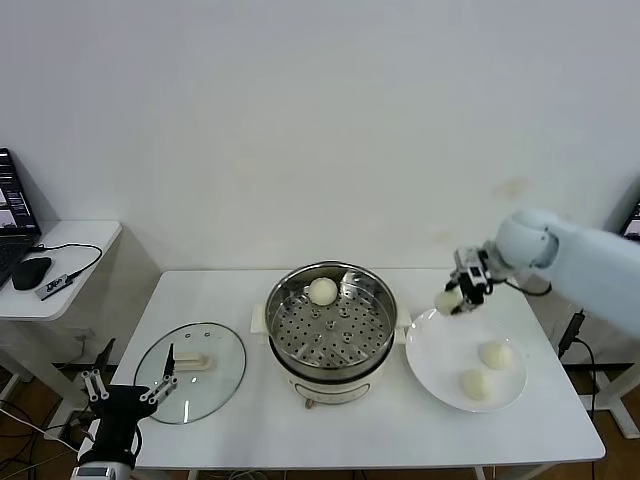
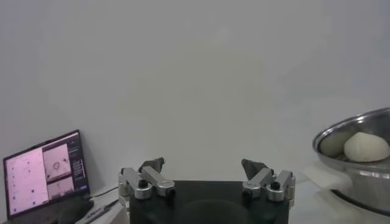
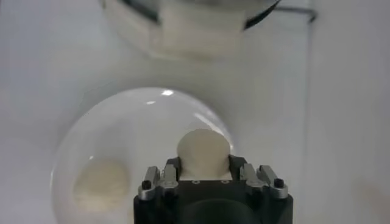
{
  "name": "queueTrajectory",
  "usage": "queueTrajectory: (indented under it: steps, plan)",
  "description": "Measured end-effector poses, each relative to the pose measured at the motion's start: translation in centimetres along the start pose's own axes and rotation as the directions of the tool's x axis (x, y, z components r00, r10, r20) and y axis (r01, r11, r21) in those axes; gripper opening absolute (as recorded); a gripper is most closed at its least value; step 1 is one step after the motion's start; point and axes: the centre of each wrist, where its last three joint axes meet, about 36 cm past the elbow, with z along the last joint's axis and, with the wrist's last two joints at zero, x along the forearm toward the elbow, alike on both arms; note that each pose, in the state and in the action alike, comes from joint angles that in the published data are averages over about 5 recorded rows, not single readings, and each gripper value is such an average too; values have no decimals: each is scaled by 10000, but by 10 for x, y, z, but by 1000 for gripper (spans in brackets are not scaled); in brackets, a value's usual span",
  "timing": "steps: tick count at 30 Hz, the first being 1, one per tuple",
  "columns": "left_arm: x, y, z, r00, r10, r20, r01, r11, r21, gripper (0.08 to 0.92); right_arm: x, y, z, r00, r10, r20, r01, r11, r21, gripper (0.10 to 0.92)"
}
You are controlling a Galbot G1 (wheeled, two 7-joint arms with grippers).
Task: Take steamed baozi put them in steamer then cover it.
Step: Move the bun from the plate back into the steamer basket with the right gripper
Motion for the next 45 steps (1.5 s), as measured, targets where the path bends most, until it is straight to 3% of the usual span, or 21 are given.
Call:
queueTrajectory:
  steps: [7,14,31,45]
  plan:
    - [2,0,-3,10000,68,60,-68,10000,23,823,44,-22,-54,9965,470,688,-498,9979,402,509]
    - [0,-2,-4,9999,51,99,-51,9999,96,823,47,-25,-123,9881,300,1509,-397,9973,618,511]
    - [-1,-2,-7,9996,-183,199,179,9995,246,823,-43,-7,-253,9759,-789,2036,652,9952,733,517]
    - [-4,-2,-4,9996,-220,193,215,9995,243,823,-96,0,-296,9804,-919,1744,811,9944,682,525]
